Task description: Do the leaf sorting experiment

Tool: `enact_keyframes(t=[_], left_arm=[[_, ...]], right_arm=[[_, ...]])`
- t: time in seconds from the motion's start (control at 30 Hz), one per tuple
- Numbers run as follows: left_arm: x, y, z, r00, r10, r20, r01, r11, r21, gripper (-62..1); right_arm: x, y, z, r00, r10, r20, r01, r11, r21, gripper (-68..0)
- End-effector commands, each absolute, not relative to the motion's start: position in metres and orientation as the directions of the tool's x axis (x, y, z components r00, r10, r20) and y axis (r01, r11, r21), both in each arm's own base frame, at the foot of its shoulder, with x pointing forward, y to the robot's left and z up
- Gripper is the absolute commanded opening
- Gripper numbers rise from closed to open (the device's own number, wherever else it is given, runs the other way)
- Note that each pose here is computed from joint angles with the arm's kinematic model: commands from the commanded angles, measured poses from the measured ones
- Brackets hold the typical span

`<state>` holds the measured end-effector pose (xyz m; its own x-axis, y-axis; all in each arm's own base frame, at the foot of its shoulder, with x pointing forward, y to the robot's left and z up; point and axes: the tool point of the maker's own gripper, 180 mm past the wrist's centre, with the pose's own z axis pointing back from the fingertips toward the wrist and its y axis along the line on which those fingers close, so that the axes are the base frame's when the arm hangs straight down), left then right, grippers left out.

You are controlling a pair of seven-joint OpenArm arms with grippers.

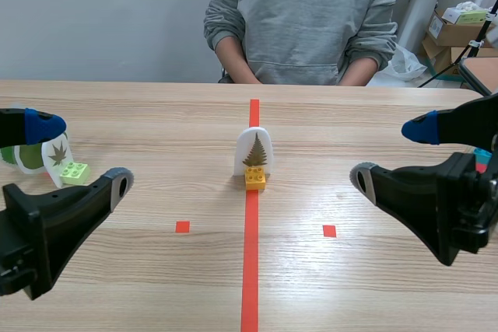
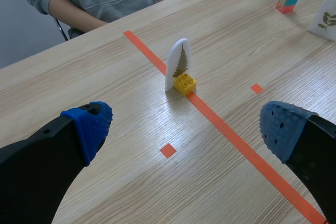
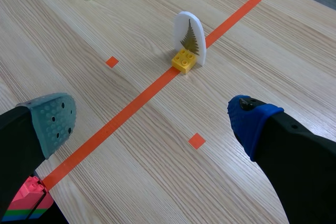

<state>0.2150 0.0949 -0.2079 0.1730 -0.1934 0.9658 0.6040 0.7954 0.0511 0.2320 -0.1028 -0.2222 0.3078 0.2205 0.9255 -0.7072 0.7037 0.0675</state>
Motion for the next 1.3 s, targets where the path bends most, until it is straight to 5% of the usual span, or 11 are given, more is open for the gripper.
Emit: enact_keyframes(t=[0.0,0.9,1.27], left_arm=[[0.216,0.092,-0.199,0.146,-0.175,0.974,0.608,0.792,0.052,-0.6],[0.216,0.092,-0.198,0.14,-0.171,0.975,0.608,0.792,0.051,-0.7],[0.216,0.092,-0.198,0.141,-0.169,0.976,0.606,0.794,0.05,-0.6]], right_arm=[[0.237,-0.106,-0.216,0.29,0.21,0.934,-0.7,0.712,0.057,-8.4],[0.239,-0.115,-0.228,0.298,0.278,0.913,-0.689,0.725,0.005,-8.4],[0.282,-0.142,-0.26,0.329,0.274,0.904,-0.645,0.764,0.003,-8.4]])
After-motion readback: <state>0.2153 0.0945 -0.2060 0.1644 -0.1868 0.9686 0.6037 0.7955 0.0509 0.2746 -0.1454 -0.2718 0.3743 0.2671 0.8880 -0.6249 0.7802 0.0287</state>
